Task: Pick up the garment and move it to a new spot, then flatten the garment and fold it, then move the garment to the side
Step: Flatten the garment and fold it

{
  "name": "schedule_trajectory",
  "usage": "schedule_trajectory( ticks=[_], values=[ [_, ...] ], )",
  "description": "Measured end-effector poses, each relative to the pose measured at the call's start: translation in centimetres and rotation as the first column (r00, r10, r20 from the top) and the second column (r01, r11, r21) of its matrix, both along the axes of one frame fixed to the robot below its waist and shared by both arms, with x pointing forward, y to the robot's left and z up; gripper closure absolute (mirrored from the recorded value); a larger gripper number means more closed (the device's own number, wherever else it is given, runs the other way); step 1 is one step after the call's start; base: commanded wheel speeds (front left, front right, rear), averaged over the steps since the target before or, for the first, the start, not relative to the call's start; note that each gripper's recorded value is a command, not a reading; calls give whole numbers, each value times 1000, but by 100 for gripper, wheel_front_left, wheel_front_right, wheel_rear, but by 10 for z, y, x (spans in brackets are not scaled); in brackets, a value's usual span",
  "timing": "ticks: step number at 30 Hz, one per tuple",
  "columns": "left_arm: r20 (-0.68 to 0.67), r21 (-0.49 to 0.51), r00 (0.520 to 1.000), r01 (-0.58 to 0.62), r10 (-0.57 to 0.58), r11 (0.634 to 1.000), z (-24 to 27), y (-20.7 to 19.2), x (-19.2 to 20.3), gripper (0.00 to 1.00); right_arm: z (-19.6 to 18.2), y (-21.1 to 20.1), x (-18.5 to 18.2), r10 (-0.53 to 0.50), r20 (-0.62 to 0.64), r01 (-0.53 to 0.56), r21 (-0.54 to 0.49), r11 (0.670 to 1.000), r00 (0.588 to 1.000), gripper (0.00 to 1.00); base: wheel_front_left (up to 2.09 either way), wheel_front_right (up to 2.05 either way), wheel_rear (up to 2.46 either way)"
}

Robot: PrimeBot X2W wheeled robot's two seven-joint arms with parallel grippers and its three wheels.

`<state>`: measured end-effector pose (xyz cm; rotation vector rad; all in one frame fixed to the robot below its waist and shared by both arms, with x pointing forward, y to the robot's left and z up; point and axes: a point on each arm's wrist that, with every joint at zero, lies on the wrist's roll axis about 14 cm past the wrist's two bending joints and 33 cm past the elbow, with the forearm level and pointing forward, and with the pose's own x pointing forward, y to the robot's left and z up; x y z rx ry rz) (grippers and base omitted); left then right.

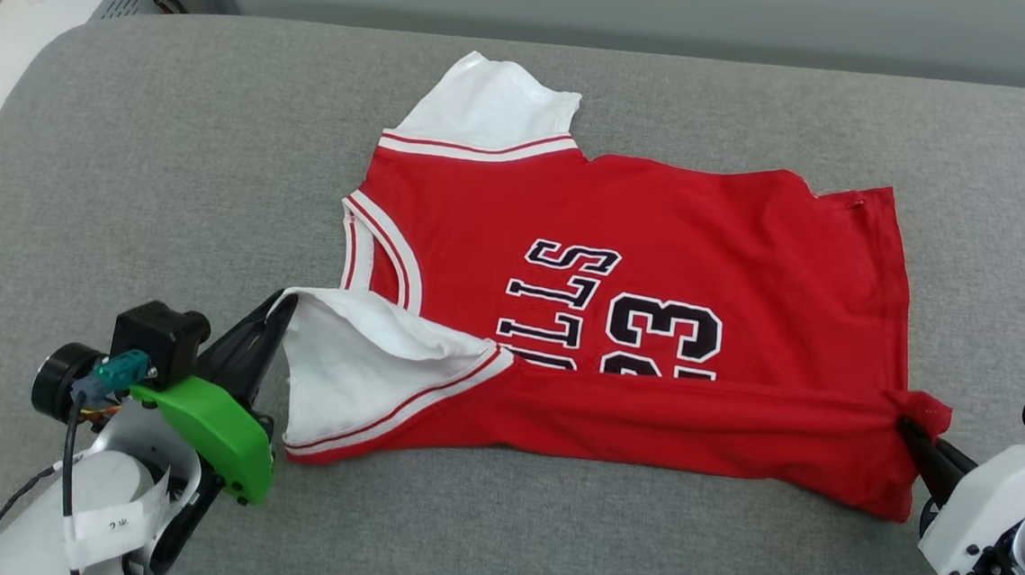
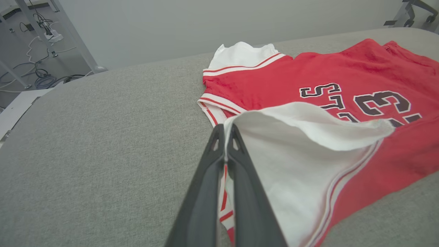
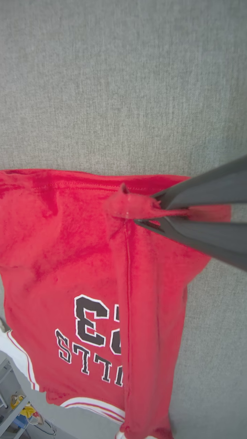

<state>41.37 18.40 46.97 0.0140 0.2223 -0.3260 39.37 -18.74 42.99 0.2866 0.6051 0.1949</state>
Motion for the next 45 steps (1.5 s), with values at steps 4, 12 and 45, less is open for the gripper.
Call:
schedule_trajectory(
  ticks=[4,12,45],
  values=[
    [-35,25,999,9,-8,1000,-16,2,13,100,-12,-1,4,-3,-33,3,-7,1000,999,100,0,0,0],
    [-129,56,992,9,-2,998,-52,1,24,0,-28,-2,9,-22,-60,21,-18,1000,998,51,0,0,0],
    [-285,4,938,-206,198,979,-59,9,-54,0,16,5,-38,-56,17,58,-152,987,998,0,0,0,0]
  ],
)
